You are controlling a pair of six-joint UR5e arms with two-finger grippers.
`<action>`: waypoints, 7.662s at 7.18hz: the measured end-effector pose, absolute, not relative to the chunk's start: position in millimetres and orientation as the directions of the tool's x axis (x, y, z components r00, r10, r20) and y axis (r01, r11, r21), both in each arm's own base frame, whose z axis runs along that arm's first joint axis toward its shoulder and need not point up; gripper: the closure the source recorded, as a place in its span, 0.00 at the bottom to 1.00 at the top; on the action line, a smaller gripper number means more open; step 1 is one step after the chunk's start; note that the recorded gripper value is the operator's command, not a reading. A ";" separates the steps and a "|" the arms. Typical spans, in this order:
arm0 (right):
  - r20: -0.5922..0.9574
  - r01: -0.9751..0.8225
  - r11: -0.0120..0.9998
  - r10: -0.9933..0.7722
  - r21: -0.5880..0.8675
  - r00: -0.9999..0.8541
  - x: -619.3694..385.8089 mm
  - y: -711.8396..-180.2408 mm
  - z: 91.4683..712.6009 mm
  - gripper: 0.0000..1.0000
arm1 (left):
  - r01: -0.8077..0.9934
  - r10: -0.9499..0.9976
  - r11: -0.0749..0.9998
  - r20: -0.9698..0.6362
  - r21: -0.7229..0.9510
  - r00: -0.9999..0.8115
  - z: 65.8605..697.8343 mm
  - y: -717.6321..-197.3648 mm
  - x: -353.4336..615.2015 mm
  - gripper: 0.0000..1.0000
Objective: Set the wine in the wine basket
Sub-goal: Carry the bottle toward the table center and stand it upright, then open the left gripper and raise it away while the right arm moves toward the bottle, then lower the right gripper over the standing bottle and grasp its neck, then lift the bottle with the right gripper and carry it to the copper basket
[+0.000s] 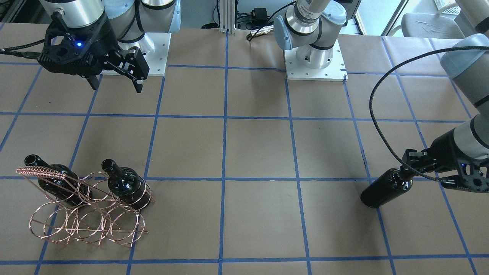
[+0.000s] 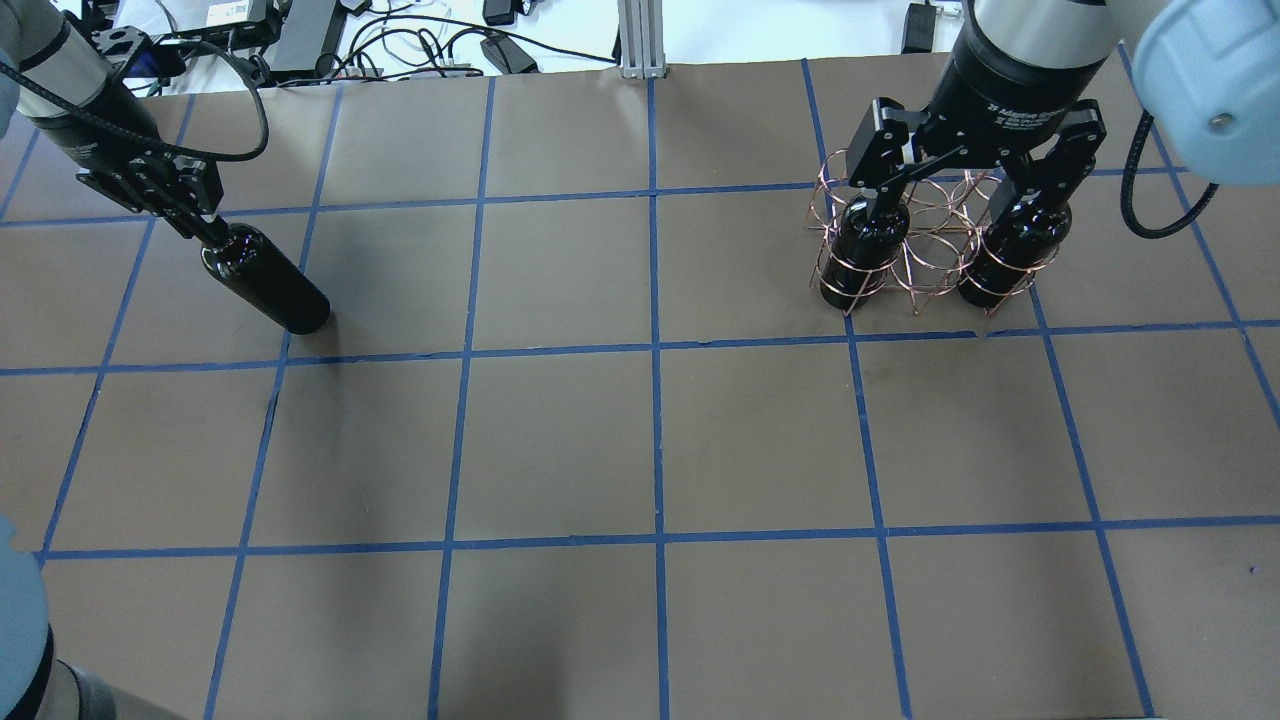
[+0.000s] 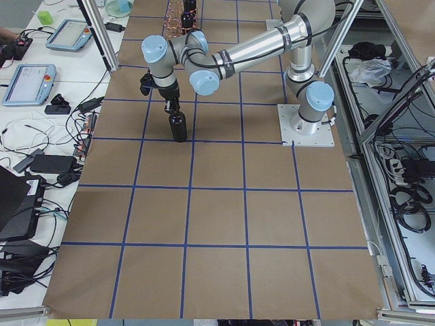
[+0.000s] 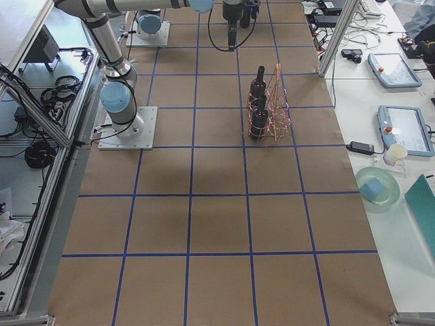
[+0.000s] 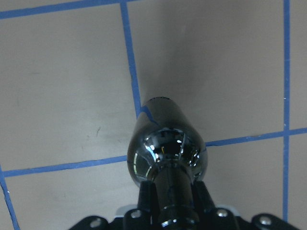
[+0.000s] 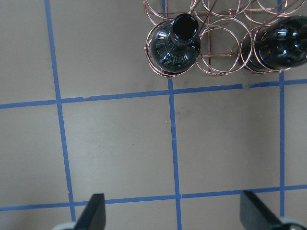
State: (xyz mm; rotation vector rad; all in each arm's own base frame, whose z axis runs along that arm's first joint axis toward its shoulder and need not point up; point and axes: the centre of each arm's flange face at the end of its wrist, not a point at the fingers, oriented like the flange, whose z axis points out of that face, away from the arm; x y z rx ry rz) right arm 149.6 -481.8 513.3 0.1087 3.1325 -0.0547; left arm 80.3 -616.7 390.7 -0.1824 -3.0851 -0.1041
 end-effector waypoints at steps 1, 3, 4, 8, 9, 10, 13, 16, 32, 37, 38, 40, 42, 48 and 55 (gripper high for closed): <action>-0.008 0.069 0.997 0.069 -0.035 -0.998 149.6 -481.9 513.5 0.00 | 0.118 0.114 0.991 0.070 0.065 -0.991 402.7 -610.7 55.2 1.00; -0.008 0.069 0.997 0.069 -0.035 -0.998 149.6 -481.7 513.5 0.00 | 0.115 0.106 0.991 0.119 0.069 -0.987 418.6 -597.1 -8.1 1.00; -0.008 0.070 0.997 0.069 -0.035 -0.998 149.6 -481.7 513.6 0.00 | 0.130 0.120 0.988 0.129 0.079 -0.984 419.7 -585.7 -48.4 1.00; -0.008 0.069 0.997 0.069 -0.034 -0.998 149.6 -481.8 513.1 0.00 | 0.111 0.096 0.984 0.112 0.140 -0.989 414.7 -493.1 -190.1 1.00; -0.009 0.069 0.997 0.069 -0.034 -0.998 149.6 -481.8 512.9 0.00 | 0.112 0.097 0.983 0.104 0.146 -0.990 412.5 -472.1 -211.8 1.00; -0.009 0.069 0.997 0.069 -0.034 -0.998 149.6 -481.8 512.8 0.00 | 0.113 0.099 0.983 0.099 0.146 -0.990 408.7 -457.0 -224.8 1.00; -0.008 0.070 0.997 0.069 -0.035 -0.998 149.6 -481.9 513.3 0.00 | 0.124 0.113 0.985 0.094 0.118 -0.989 383.7 -439.7 -238.3 1.00; -0.009 0.069 0.997 0.069 -0.034 -0.998 149.6 -481.8 513.3 0.00 | 0.092 0.082 0.987 0.085 0.133 -0.993 370.0 -436.2 -241.3 1.00; -0.002 0.145 0.989 0.145 -0.021 -0.989 419.9 -446.4 481.4 0.00 | -0.094 -0.096 0.994 -0.029 -0.061 -0.995 504.8 -537.3 -2.2 0.00; 0.028 0.184 0.983 0.184 0.016 -0.983 477.5 -419.0 397.6 0.17 | -0.091 -0.089 0.994 0.034 -0.057 -0.995 503.5 -534.4 -9.9 0.00; 0.024 0.186 0.982 0.185 0.016 -0.982 478.4 -418.8 390.7 0.42 | -0.090 -0.088 0.994 0.035 -0.055 -0.996 503.6 -533.8 -10.4 0.00; 0.026 0.186 0.982 0.185 0.022 -0.982 478.3 -417.5 387.0 0.80 | -0.088 -0.086 0.994 0.034 -0.059 -0.996 503.8 -534.3 -10.7 0.00; 0.023 0.185 0.982 0.185 0.025 -0.983 477.8 -416.8 388.1 0.92 | -0.055 -0.053 0.996 0.029 -0.071 -0.998 507.1 -533.2 -9.9 0.00; -0.006 0.160 0.987 0.161 0.026 -0.987 414.1 -430.1 445.4 1.00 | -0.047 -0.047 0.998 0.021 -0.032 -0.999 519.8 -512.3 -1.7 0.00; 0.015 0.057 0.998 0.057 0.029 -0.998 78.7 -498.1 522.1 1.00 | 0.098 0.099 0.993 0.018 -0.071 -0.995 510.9 -496.7 -126.8 0.00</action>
